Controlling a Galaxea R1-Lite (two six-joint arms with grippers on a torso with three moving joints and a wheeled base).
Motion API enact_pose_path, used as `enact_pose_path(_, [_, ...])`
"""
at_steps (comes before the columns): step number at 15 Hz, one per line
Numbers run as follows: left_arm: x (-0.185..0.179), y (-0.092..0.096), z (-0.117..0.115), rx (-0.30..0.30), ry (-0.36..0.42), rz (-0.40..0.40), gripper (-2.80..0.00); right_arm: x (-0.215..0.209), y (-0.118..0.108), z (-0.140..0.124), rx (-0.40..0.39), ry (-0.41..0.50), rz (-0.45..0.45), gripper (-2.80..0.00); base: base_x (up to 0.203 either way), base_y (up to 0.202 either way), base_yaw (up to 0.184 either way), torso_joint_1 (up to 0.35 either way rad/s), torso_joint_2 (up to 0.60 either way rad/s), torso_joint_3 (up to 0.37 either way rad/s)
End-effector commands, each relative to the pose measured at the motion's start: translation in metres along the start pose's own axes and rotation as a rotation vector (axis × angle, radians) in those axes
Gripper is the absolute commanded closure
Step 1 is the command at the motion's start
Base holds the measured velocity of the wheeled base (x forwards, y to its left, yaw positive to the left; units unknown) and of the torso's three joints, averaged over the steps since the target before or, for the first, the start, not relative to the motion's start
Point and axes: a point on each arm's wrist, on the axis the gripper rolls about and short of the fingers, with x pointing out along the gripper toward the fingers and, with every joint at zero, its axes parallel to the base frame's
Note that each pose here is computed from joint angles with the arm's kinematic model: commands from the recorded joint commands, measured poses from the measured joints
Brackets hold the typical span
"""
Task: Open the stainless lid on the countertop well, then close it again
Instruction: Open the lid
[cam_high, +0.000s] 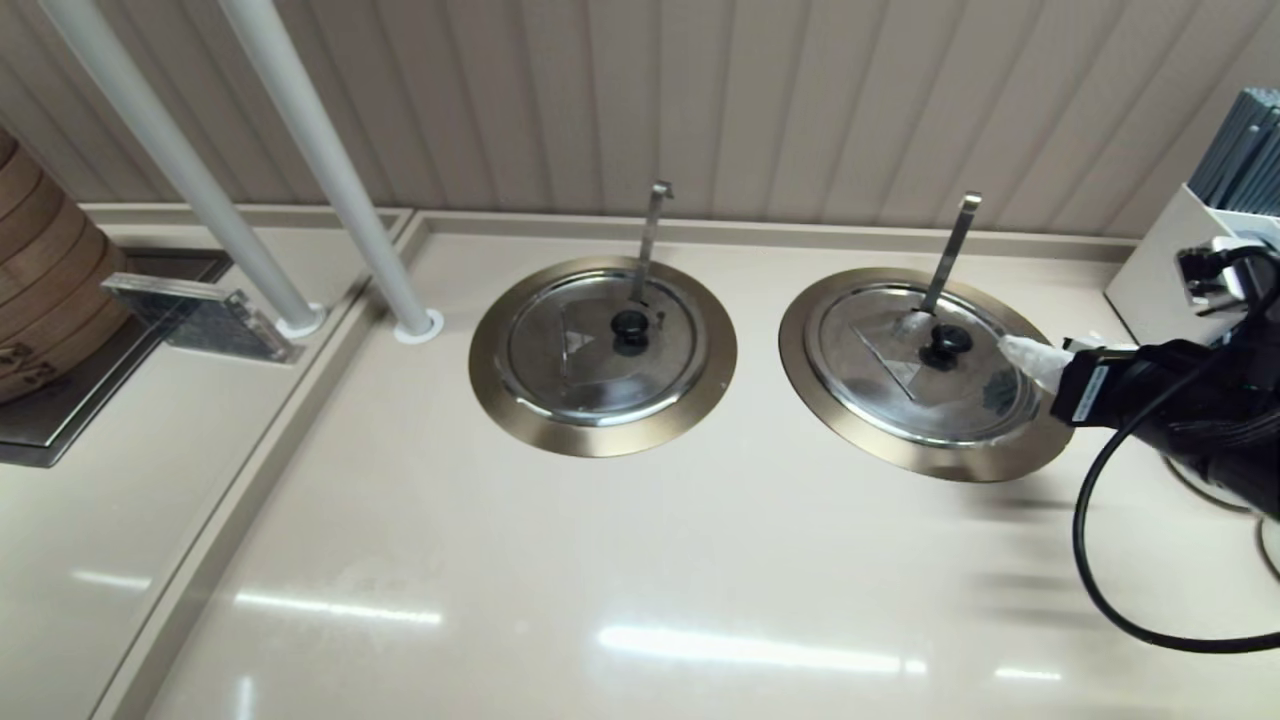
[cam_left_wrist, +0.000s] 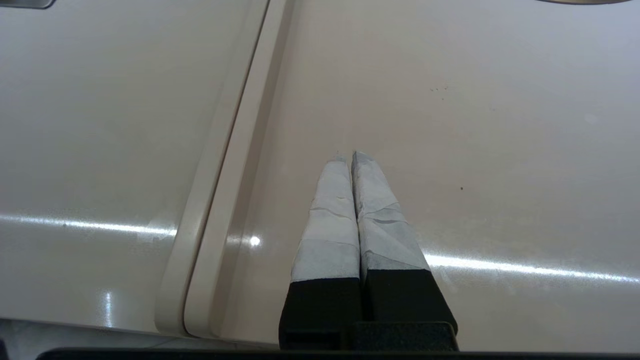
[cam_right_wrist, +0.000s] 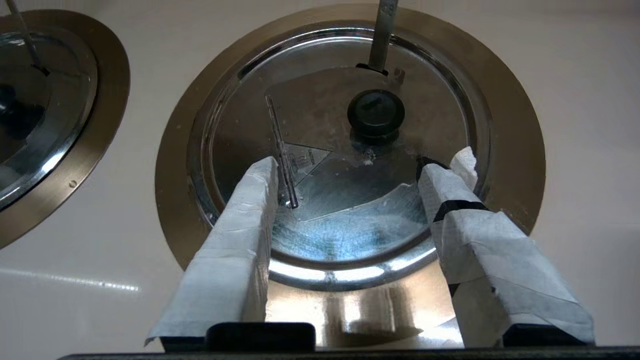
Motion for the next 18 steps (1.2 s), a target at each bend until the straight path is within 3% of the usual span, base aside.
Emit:
enact_pose_path(1, [0.000,0.000,0.000,0.000,0.001,0.000,0.00,0.015,0.000,-0.023,-0.003,-0.038,0.008,-2.80,0.000,0.000,0.000,0.000,0.00,0.000])
enact_pose_path(6, [0.000,0.000,0.000,0.000,0.001,0.000,0.00,0.028,-0.006,-0.044,-0.001,-0.102,-0.061,-2.80,0.000,0.000,0.000,0.000,0.00,0.000])
enact_pose_path(8, [0.000,0.000,0.000,0.000,0.001,0.000,0.00,0.044,-0.007,-0.042,-0.001,-0.175,-0.070,-2.80,0.000,0.000,0.000,0.000,0.00,0.000])
enact_pose_path(12, [0.000,0.000,0.000,0.000,0.001,0.000,0.00,0.082,-0.009,-0.057,-0.092,-0.177,-0.098,-2.80,0.000,0.000,0.000,0.000,0.00,0.000])
enact_pose_path(18, [0.000,0.000,0.000,0.000,0.001,0.000,0.00,0.103,-0.009,-0.075,-0.103,-0.164,-0.101,-2.80,0.000,0.000,0.000,0.000,0.00,0.000])
